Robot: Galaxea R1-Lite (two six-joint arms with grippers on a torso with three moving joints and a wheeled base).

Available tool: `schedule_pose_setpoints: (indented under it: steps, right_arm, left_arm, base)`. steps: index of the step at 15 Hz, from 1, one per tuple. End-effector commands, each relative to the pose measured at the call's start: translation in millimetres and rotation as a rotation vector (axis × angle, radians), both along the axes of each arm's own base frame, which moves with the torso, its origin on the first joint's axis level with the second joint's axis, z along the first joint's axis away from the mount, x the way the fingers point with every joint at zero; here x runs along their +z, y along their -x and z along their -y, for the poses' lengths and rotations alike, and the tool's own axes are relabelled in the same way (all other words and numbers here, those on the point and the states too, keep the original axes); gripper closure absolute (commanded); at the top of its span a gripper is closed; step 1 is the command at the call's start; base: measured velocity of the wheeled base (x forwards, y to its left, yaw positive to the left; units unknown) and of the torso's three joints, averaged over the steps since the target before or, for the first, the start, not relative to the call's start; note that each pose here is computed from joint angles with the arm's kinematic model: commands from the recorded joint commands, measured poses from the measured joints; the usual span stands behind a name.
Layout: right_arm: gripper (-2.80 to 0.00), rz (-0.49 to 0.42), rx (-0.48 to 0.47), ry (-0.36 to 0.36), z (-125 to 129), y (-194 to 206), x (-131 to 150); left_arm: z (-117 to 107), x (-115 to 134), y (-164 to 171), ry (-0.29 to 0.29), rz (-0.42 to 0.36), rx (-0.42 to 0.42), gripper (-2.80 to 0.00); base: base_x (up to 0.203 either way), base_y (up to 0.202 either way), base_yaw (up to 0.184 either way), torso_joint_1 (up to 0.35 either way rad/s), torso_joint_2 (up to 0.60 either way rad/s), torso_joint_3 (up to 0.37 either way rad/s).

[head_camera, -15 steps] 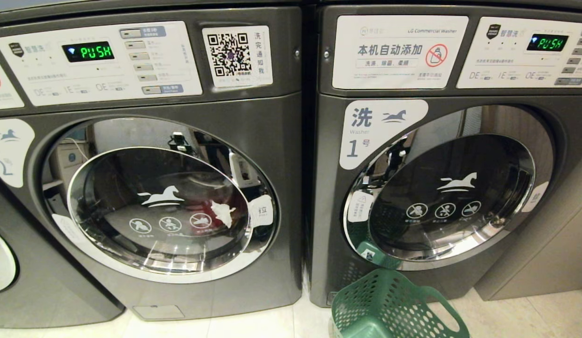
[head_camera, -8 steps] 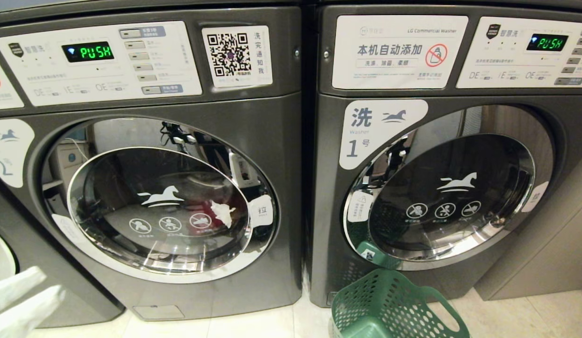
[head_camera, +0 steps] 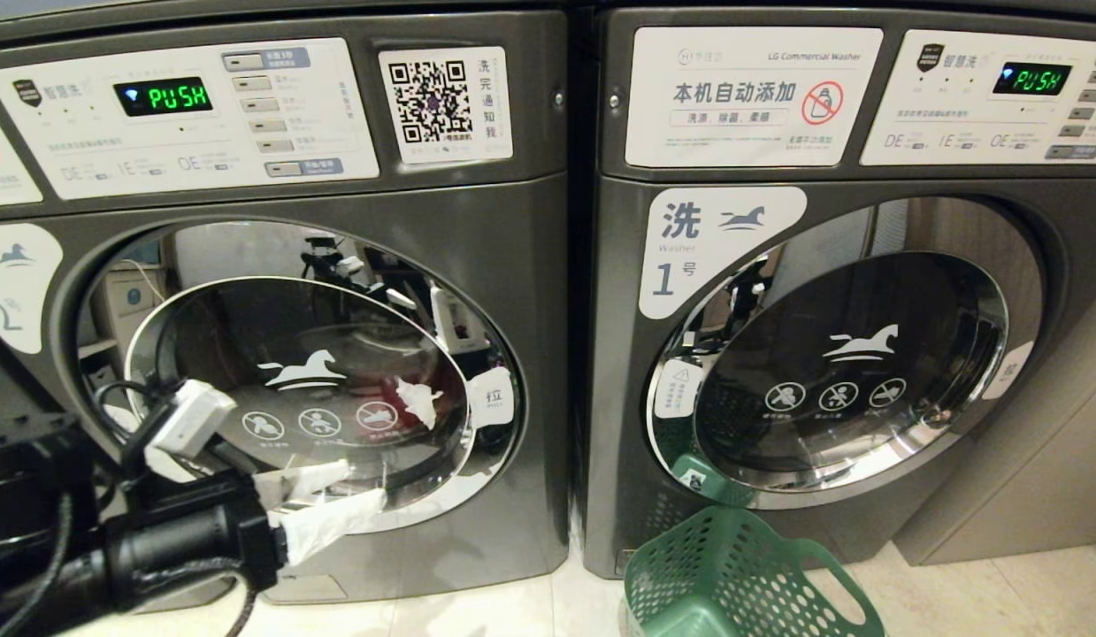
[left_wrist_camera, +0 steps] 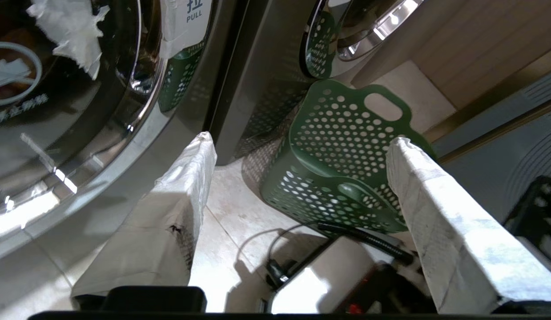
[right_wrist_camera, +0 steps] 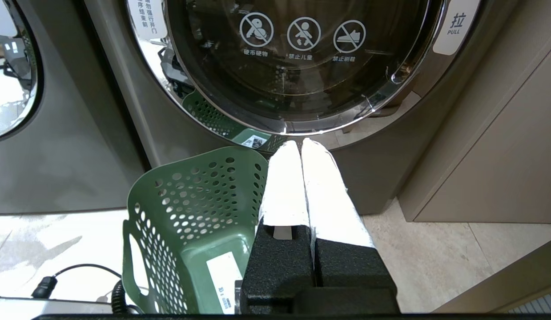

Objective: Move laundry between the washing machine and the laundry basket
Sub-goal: Open the lid of the washing machine

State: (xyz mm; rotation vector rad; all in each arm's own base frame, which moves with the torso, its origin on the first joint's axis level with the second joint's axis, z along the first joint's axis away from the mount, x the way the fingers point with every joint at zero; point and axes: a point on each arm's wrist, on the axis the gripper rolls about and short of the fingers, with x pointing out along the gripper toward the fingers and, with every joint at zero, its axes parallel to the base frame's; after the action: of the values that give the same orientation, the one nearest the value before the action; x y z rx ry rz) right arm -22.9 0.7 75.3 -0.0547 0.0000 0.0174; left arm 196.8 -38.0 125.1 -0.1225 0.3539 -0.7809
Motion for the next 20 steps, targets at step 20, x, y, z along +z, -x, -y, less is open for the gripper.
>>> schedule_pose_setpoints:
  steps: [20]
  right_arm:
    - [0.0,-0.001,0.001,0.001,0,0,0]
  left_arm:
    - [74,-65,-132,-0.19,0.276,-0.072,-2.8]
  base:
    - [0.0,0.0,0.0,0.0,0.0,0.0]
